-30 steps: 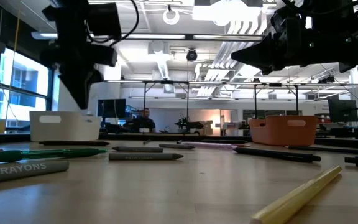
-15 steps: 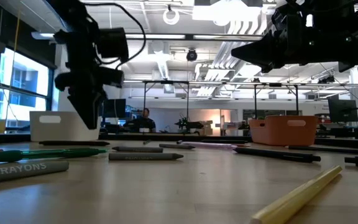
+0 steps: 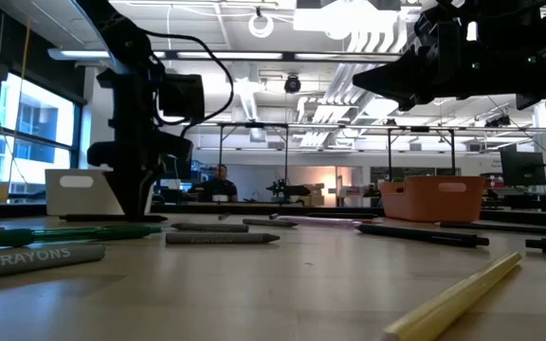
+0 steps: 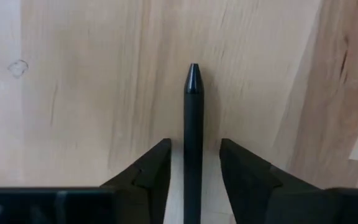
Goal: Sort crayons/erasers/pens/pencils in bins
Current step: Put the middle left black pen into the yellow bin
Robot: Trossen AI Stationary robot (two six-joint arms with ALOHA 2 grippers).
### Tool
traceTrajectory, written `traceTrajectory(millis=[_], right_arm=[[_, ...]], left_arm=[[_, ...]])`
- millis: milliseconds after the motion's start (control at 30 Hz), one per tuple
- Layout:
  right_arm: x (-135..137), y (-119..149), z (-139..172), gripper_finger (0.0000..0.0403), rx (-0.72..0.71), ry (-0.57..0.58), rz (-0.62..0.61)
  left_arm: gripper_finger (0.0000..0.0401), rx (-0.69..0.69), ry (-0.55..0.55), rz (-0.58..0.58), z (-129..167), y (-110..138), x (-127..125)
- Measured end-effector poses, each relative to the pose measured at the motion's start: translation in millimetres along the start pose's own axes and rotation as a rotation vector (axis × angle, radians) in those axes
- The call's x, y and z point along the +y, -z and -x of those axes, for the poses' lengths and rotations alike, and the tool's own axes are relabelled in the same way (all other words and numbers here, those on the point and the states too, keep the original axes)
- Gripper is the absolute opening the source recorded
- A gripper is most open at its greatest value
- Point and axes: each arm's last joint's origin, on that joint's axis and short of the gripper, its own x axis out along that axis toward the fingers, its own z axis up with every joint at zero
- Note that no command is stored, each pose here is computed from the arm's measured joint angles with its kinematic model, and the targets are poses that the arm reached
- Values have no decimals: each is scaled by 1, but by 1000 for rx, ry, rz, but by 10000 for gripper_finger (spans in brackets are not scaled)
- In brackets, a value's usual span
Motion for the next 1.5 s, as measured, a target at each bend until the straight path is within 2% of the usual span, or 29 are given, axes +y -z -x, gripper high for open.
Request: traceTrajectory(millis=[433, 700, 1000, 1233, 1500], right_arm=[[0, 0, 0, 0, 2, 0, 0], [0, 0, 0, 0, 0, 1, 1], [0, 0, 0, 0, -4, 1, 4], [0, 0, 0, 0, -4, 0, 7], [0, 1, 0, 0, 6, -2, 12]], left_arm=[[14, -2, -14, -45, 4, -7, -11], [10, -7, 22, 2, 23, -22, -17], [10, -48, 25, 102, 72, -28, -33], [9, -71, 117, 256, 119, -5, -71], [9, -48, 170, 465, 153, 47, -133]])
